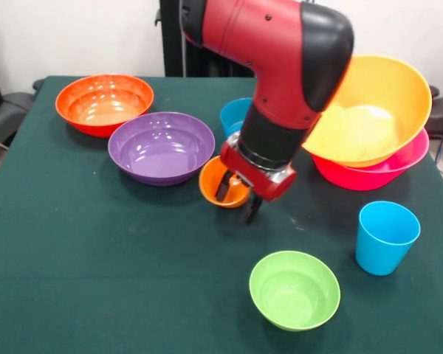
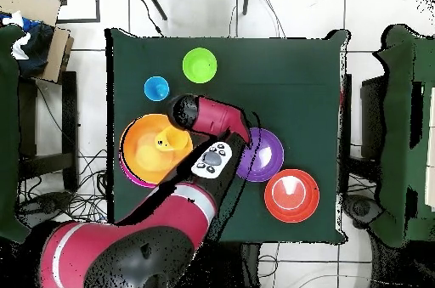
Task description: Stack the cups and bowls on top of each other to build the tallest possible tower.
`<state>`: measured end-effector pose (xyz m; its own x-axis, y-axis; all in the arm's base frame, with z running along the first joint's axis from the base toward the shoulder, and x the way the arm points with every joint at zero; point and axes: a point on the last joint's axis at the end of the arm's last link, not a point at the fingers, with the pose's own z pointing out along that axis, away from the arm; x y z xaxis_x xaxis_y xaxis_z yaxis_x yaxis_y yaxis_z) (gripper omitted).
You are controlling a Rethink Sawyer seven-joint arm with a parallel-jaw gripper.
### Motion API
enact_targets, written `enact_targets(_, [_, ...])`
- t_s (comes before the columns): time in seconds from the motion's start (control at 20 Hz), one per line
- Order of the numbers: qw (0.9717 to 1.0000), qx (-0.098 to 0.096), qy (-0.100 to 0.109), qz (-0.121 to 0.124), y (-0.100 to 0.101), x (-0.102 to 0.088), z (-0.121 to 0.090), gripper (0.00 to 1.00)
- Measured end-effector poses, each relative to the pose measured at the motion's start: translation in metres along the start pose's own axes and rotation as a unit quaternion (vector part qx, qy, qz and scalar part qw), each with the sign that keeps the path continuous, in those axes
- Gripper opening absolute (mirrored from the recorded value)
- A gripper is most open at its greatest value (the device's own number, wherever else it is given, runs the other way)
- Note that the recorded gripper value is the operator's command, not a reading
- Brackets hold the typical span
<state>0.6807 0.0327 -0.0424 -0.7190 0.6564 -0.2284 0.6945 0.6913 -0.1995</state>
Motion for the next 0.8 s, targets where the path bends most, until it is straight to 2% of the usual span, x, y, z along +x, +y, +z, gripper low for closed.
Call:
enact_targets(0.25, [0.9999,-0.004,-0.009,0.013,-0.009,-0.019,0.006,1.0])
enact_targets(0.8, [0.9998,-0.006,-0.012,0.016,-0.009,-0.026,0.008,1.0])
